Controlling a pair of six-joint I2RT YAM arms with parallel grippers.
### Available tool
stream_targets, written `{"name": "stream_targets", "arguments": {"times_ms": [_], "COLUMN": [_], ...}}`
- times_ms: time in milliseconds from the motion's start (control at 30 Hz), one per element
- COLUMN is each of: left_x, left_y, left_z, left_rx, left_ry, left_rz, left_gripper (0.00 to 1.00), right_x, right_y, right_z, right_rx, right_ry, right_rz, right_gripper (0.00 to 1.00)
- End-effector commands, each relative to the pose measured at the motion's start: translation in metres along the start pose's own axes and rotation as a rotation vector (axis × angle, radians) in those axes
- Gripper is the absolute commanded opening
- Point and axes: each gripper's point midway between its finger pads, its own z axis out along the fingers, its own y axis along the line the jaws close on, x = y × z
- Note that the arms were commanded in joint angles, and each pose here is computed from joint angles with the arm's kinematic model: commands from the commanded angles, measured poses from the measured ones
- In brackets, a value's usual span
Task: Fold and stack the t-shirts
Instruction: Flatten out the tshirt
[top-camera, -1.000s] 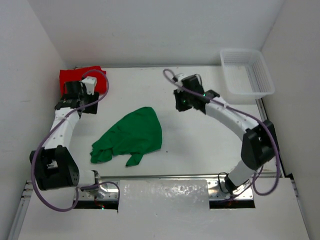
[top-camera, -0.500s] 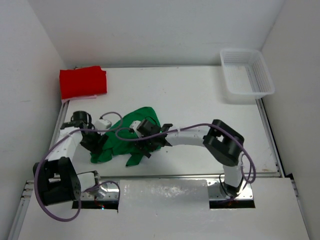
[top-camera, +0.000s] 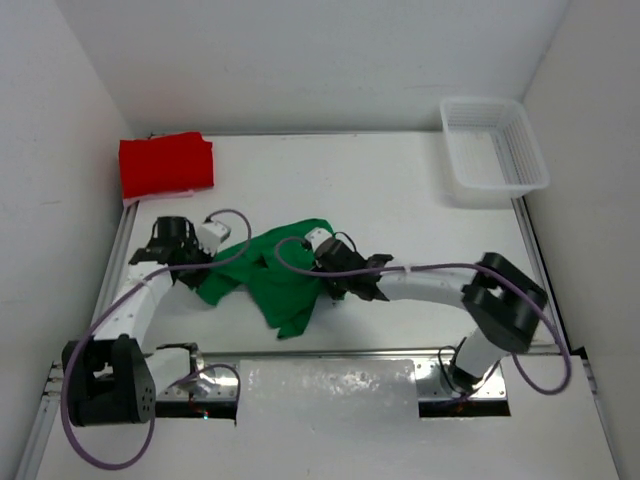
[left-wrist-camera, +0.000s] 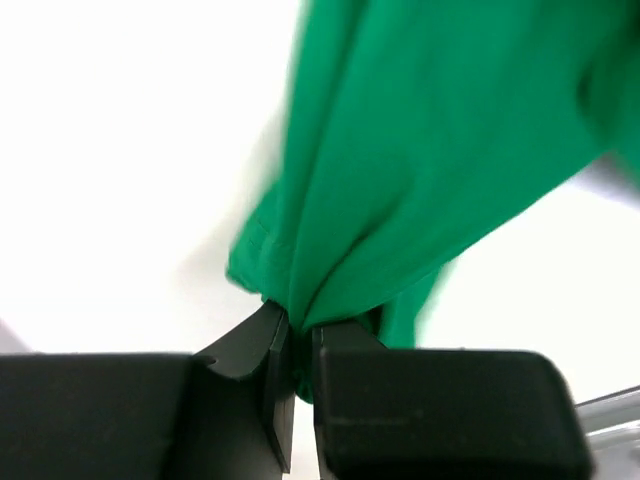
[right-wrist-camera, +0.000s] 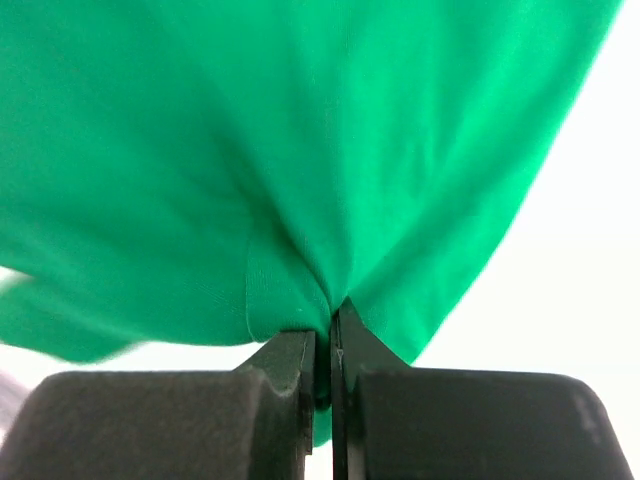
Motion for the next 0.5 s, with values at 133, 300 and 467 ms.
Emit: {"name": "stream_targets", "arguments": {"times_ms": [133, 300, 467], "left_x": [-0.162, -0.178, -0.200], "left_y": [0.012, -0.004, -0.005], "left_z": [-0.165, -0.222, -0.236], "left_rx": [0.005, 0.078, 0.133], "left_ry": [-0.502, -0.544, -0.581], "left_rz": [0.102, 0.079, 0.015], "left_gripper": [0.00, 0.00, 0.00], "right_x": [-0.107, -0.125, -0.186], "right_y": [-0.015, -0.039, -0.094], "right_z": [-0.185, -0.293, -0.355], "right_rx": [-0.046, -0.004, 0.312], "right_ry": [-0.367, -0.467, -0.541], "right_rz": [-0.122, -0.149, -0.143], "right_gripper": [0.00, 0.00, 0.00]}}
